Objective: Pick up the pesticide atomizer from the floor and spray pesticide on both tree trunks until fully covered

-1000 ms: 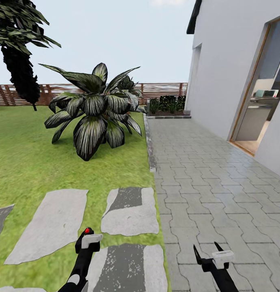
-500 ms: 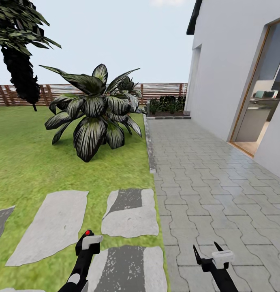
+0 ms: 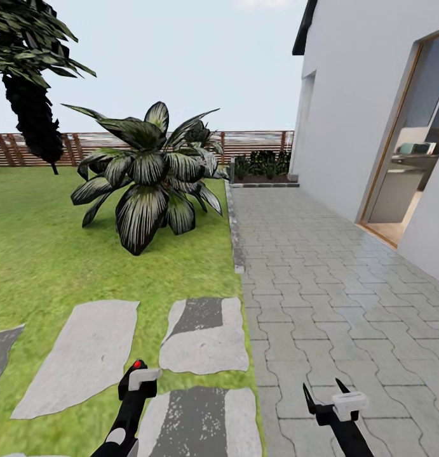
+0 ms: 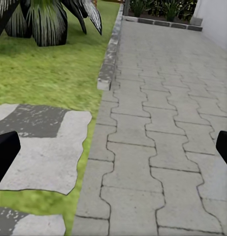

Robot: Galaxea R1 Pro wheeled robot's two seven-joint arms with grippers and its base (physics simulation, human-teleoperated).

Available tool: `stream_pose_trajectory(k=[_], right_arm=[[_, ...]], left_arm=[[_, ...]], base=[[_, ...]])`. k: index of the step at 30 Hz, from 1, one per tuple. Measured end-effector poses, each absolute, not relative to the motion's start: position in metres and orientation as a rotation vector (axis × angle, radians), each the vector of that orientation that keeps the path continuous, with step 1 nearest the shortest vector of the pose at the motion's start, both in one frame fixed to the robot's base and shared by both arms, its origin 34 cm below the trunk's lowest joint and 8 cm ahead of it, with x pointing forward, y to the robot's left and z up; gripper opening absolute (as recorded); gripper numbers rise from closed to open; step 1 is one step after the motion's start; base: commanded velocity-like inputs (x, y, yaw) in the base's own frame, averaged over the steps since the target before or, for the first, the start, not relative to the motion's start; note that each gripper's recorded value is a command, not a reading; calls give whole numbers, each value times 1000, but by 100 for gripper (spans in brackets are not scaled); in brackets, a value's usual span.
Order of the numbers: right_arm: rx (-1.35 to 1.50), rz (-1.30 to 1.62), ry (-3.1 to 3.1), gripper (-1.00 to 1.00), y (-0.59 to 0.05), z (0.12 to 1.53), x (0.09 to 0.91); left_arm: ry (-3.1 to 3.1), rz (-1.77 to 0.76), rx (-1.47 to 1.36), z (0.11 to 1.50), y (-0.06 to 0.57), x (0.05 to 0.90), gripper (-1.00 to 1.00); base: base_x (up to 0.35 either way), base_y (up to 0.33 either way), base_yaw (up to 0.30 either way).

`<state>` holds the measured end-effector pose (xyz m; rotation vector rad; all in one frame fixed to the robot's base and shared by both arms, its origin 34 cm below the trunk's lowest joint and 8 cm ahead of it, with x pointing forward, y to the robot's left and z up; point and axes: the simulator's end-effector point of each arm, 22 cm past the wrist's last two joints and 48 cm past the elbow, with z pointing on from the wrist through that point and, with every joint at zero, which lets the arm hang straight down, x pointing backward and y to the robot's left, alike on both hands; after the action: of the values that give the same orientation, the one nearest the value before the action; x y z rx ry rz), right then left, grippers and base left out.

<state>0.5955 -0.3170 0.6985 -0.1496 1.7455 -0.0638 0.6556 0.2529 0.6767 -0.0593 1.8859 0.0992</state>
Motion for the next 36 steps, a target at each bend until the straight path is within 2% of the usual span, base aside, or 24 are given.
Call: stream_pose_trajectory(k=[36], right_arm=[[-150, -64, 1745, 100, -317, 754, 595]], left_arm=[[1886, 100, -62, 733, 253, 655, -100]], base=[[0, 0, 0]])
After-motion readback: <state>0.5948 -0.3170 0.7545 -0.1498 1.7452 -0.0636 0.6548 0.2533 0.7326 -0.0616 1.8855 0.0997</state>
